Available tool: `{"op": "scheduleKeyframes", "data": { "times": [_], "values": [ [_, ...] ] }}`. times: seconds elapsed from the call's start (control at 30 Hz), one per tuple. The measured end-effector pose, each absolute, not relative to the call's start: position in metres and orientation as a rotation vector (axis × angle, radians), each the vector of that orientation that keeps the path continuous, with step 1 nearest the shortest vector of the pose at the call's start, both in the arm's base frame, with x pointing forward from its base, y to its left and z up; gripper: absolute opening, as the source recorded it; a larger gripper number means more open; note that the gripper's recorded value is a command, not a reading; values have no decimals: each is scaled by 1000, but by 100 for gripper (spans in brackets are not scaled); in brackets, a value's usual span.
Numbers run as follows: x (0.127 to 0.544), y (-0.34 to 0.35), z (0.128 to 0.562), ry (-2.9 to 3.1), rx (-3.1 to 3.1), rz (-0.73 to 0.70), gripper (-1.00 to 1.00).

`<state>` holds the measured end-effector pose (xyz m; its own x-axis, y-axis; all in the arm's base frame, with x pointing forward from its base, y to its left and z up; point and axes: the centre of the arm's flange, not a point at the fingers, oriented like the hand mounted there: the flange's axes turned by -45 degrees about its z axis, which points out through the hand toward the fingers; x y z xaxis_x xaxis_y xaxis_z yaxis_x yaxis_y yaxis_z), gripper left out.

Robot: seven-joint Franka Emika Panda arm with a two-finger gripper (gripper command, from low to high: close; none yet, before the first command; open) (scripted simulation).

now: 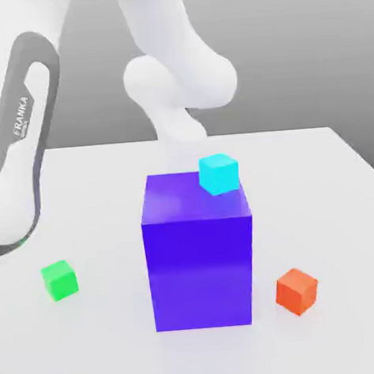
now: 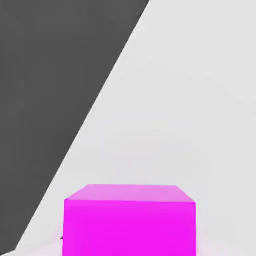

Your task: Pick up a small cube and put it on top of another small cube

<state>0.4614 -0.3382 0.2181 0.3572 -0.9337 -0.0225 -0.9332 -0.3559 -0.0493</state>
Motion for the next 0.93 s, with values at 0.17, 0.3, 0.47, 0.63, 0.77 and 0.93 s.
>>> {"op": "scheduleKeyframes", "data": {
  "times": [0.17, 0.3, 0.47, 0.63, 0.77, 0.93],
  "values": [
    [412, -323, 238, 2011, -2308, -16, -100],
    [369, -308, 248, 2214, -2114, -12, -100],
    [310, -290, 251, 2476, -1842, -5, -100],
    [257, -268, 242, 2703, -1589, -3, -100],
    [253, -267, 212, 2729, -1559, -7, -100],
    [252, -264, 179, 2728, -1558, -3, 100]
  ]
}}
